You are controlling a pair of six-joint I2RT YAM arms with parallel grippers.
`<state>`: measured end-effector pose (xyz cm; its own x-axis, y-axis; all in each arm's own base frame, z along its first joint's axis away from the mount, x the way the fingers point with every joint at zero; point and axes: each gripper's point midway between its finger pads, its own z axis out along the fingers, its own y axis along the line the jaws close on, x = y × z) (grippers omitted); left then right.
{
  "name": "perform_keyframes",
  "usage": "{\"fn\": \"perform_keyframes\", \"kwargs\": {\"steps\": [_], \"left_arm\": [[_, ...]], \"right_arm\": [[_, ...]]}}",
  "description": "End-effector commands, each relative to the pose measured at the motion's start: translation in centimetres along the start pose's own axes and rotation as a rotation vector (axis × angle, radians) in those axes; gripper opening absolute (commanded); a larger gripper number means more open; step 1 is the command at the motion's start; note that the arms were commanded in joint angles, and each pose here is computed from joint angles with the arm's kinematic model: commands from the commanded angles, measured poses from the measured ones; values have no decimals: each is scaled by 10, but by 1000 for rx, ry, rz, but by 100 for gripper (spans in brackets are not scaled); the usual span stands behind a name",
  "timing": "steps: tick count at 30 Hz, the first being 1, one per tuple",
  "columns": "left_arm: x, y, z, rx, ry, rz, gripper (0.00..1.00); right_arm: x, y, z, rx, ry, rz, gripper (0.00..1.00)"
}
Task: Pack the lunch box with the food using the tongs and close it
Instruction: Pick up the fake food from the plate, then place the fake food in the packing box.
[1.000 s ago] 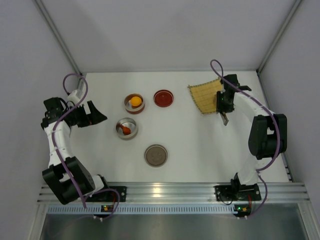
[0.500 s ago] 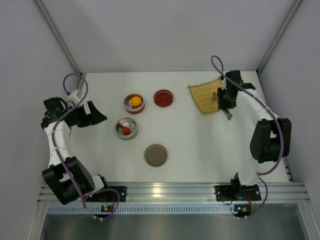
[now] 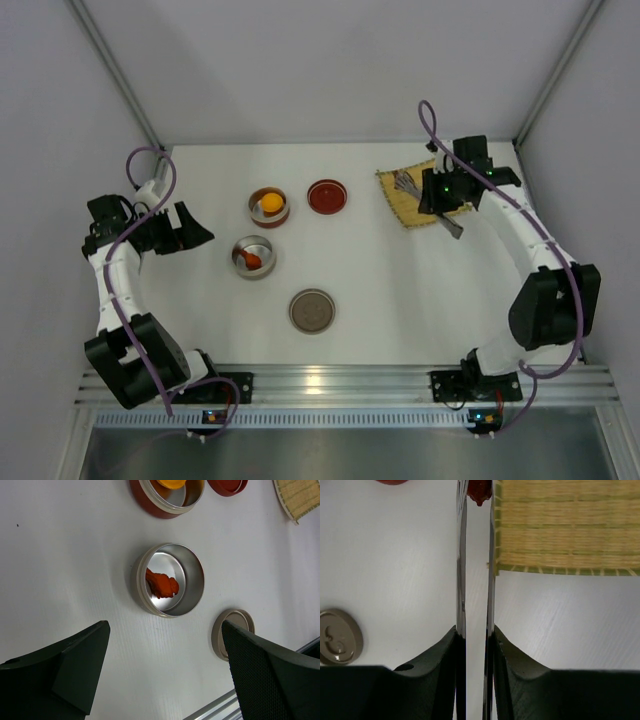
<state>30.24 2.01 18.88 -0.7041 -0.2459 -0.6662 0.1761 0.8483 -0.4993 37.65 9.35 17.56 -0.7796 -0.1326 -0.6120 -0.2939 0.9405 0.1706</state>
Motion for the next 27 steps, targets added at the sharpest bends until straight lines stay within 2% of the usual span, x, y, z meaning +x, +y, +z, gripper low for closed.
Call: {"fn": "perform_keyframes", "kwargs": {"steps": [1,9,15,21,27], "left_arm": [[-10,-1,-3,10,-38,42,98],[-8,-3,0,27,-33,4,98],[-2,-2,2,30,-25,-18,98],[-2,-2,5,41,-31,-33,98],[1,2,7,34,-23,-29,98]], "right_arm": [[-28,74,-29,-194,-123,-158,0],[-24,205,-22,-420,-135,-369,0],[-3,276,0,-510,-86,-484,0],[19,323,21,-551,-49,-578,0],[31,339,37,-540,-35,-630,0]]}}
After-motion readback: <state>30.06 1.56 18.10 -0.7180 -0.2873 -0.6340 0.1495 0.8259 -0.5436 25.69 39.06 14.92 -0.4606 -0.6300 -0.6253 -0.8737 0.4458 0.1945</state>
